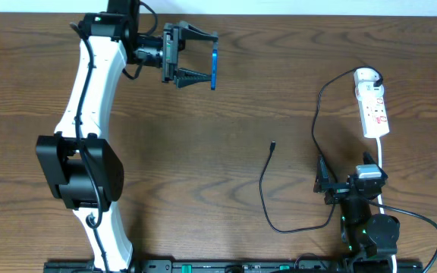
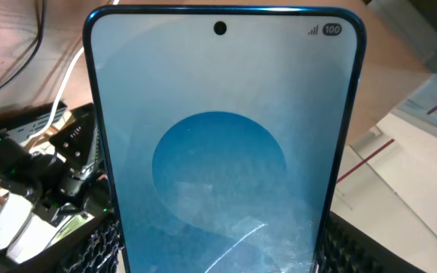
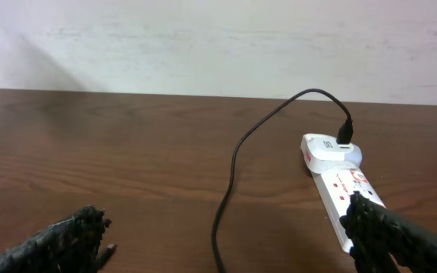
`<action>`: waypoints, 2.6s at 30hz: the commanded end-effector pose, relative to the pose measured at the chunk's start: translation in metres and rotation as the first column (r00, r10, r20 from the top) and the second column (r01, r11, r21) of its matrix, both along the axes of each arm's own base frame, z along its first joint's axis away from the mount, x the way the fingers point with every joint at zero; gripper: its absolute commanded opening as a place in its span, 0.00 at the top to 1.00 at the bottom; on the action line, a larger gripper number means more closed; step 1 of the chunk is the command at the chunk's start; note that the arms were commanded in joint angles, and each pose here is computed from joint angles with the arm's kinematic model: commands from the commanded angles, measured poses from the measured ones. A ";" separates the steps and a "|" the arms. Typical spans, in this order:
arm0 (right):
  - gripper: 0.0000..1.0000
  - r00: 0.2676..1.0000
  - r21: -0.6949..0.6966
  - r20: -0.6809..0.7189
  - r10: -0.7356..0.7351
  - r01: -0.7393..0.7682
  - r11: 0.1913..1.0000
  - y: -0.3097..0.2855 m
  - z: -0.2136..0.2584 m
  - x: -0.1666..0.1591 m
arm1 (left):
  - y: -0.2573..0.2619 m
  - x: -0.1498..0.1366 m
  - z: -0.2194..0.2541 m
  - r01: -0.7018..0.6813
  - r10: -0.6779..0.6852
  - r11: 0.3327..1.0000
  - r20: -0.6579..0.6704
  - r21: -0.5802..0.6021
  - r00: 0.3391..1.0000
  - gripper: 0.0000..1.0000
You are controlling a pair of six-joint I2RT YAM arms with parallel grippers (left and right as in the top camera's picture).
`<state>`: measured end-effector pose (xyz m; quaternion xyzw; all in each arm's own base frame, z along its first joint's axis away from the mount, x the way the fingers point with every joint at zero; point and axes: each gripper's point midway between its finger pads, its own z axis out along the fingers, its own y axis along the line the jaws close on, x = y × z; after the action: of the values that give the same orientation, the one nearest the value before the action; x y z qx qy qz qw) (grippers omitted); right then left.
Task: Plug charger to phone and switch on socket
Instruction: 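Lift the phone with the left gripper and hold it upright, then move the right gripper to the phone held by the left gripper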
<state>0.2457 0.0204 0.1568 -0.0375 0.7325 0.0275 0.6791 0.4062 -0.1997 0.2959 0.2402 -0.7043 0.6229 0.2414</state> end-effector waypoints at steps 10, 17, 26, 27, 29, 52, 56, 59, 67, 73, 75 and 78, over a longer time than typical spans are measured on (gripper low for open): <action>0.01 1.000 -0.015 -0.004 0.003 -0.003 1.000 0.000 -0.002 0.000 | 0.006 -0.006 0.026 0.002 0.000 0.998 0.028 -0.059 1.000 0.32; 0.01 1.000 -0.015 -0.004 0.003 -0.003 1.000 0.000 -0.002 0.000 | 0.006 -0.006 0.026 0.002 0.000 0.998 0.025 -0.059 1.000 0.32; 0.01 1.000 -0.015 -0.004 0.003 -0.003 1.000 0.000 -0.002 0.000 | 0.006 -0.006 0.026 0.002 0.000 0.998 0.025 -0.059 1.000 0.32; 0.01 1.000 -0.015 -0.004 0.003 -0.003 1.000 0.000 -0.002 0.000 | 0.006 -0.006 0.026 0.002 0.000 0.998 0.025 -0.059 1.000 0.32; 0.01 1.000 -0.015 -0.004 0.003 -0.003 1.000 0.000 -0.002 0.000 | 0.006 -0.006 0.026 0.002 0.000 0.998 0.025 -0.059 1.000 0.32; 0.01 0.818 0.382 0.418 0.395 -0.553 0.740 0.070 0.117 -0.045 | 0.006 -0.006 0.026 0.002 0.000 0.998 0.026 -0.059 1.000 0.32; 0.01 0.633 0.187 0.704 0.323 -0.604 0.775 0.057 0.193 -0.090 | 0.006 -0.006 0.026 0.002 0.000 0.998 0.026 -0.059 1.000 0.32; 0.01 0.581 0.106 0.759 0.294 -0.556 0.824 0.051 0.233 -0.109 | 0.006 -0.006 0.026 0.002 0.000 0.998 0.026 -0.059 1.000 0.32; 0.01 0.852 -0.089 0.347 0.392 -0.386 0.918 0.063 0.275 -0.075 | 0.006 -0.006 0.026 0.002 0.000 0.998 0.026 -0.059 1.000 0.32; 0.01 0.728 0.031 0.079 0.681 -0.685 0.728 0.112 0.296 -0.079 | 0.006 -0.006 0.026 0.002 0.000 0.998 0.026 -0.059 1.000 0.32; 0.01 0.581 0.041 0.117 0.806 -0.813 0.580 0.132 0.316 -0.091 | 0.006 -0.006 0.026 0.002 0.000 0.998 0.027 -0.059 1.000 0.32; 0.01 0.587 0.211 0.157 0.795 -0.806 0.553 0.133 0.334 -0.073 | 0.006 -0.006 0.026 0.002 0.000 0.998 0.027 -0.059 1.000 0.32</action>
<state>0.1833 0.1375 0.4790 -0.2856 0.6121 0.3212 0.6638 0.4086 -0.1940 0.2964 0.2457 -0.7014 0.6250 0.2388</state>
